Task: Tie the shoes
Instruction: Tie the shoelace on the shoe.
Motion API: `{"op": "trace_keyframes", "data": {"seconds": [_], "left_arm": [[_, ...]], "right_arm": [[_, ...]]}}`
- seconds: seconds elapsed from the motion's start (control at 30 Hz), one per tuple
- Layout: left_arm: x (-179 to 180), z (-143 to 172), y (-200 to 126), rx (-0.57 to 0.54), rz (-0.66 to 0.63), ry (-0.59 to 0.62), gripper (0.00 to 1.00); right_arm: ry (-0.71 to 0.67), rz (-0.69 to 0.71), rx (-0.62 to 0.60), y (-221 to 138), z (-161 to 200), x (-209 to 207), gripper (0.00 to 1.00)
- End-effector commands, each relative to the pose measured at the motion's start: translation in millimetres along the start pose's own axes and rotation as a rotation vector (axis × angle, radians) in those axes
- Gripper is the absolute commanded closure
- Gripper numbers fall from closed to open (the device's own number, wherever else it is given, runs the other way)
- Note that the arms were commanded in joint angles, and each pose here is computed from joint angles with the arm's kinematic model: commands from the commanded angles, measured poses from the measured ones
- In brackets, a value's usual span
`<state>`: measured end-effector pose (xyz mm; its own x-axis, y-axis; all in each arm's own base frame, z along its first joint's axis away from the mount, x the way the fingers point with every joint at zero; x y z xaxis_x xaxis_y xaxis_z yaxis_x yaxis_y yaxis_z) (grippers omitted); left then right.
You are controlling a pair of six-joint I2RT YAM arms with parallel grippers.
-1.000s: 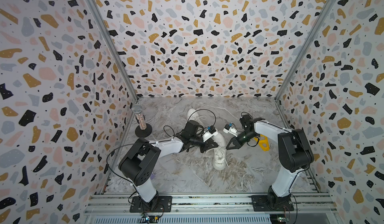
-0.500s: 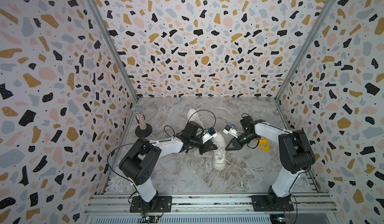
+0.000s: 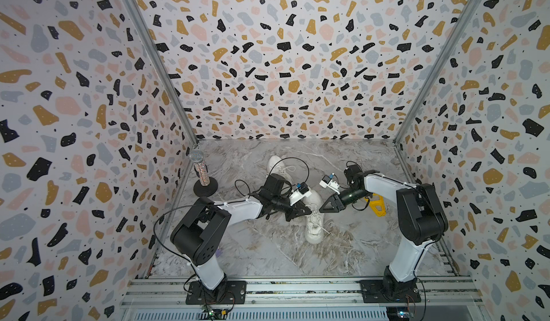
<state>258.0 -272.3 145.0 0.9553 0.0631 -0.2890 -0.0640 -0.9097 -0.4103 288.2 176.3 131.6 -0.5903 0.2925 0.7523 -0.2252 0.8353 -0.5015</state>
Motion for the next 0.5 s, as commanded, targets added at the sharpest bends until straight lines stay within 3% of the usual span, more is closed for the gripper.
{"op": "trace_keyframes", "data": {"seconds": [0.0,0.2,0.47], "left_arm": [[1.2,-2.3,-0.4,-0.013,0.017,0.008,1.00],[1.5,-1.7,-0.2,-0.012,0.016,0.004,1.00],[0.9,-2.8,-0.4,-0.014,0.016,0.009,1.00]], "right_arm": [[0.011,-0.038,-0.014,-1.1,-7.1,2.0,0.60],[0.013,-0.069,-0.005,2.9,-6.1,3.9,0.70],[0.023,-0.094,0.004,6.0,-4.8,4.6,0.74]]}}
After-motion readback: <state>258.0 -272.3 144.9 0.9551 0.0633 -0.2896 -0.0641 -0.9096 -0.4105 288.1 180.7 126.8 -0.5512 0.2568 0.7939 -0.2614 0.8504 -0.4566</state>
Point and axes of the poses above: each gripper's point midway between its finger pads, its own y axis out along the fingers, its own x axis along the line the jaws close on, z = x × y, the point moved 7 cm from there along -y, back along the fingers, and after that the axes turned 1 degree about y, right-handed, at the moved point
